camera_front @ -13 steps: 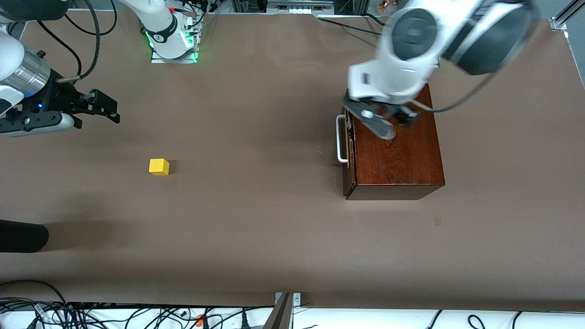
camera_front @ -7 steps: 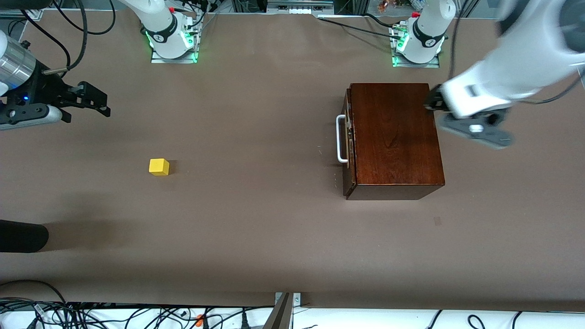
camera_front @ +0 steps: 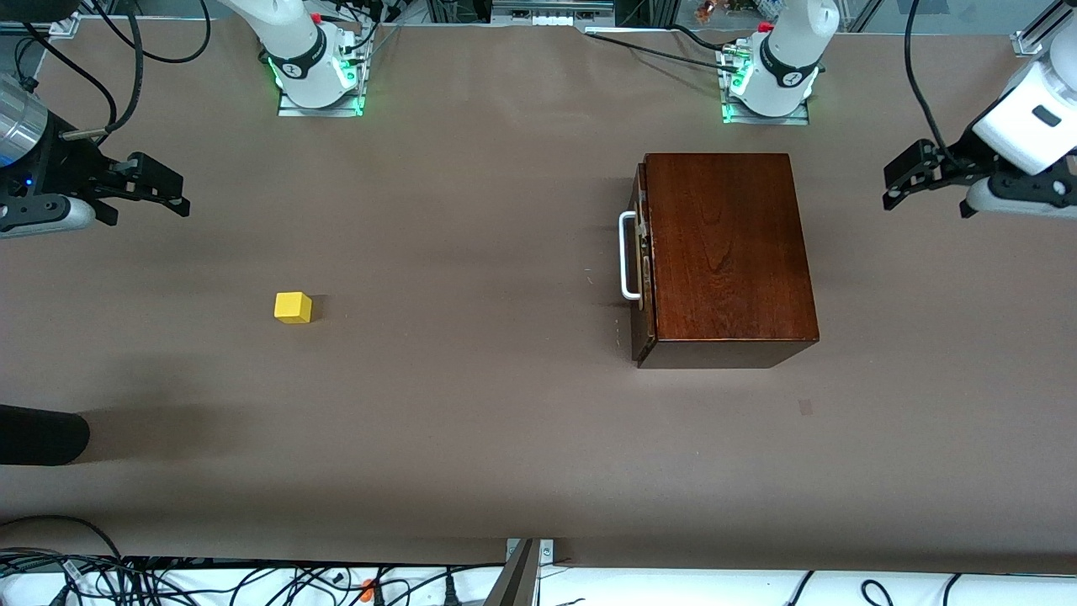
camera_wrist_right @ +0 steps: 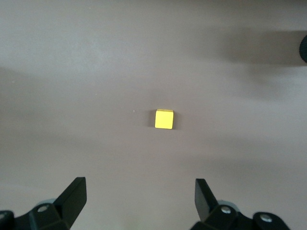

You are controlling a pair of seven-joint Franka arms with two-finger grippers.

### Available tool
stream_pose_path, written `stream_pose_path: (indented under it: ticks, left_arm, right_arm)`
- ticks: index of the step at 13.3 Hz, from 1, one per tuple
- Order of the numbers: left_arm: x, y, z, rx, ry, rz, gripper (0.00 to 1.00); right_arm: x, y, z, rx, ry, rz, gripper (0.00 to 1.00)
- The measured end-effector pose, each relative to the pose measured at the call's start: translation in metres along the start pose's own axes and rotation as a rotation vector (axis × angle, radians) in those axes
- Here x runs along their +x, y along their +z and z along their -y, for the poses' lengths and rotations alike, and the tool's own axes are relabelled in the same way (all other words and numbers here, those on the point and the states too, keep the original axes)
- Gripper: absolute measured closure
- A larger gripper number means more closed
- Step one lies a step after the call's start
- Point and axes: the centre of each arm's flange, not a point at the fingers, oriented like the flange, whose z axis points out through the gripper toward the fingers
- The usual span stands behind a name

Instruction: Open drawer, take yellow block, close drawer

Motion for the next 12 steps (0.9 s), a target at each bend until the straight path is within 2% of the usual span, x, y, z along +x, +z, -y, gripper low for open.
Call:
stream_pose_path:
  ticks: [8,12]
  left_arm:
    - [0.006,0.027,-0.006,0.001,-0.041,0.06,0.0]
    - [0.01,0.027,-0.008,0.001,-0.043,0.056,0.0]
  right_arm:
    - [0.001,-0.001,0.0,0.0,0.0,-0.006,0.0]
    - [0.001,-0.001,0.001,0.0,-0.001,-0.006,0.0]
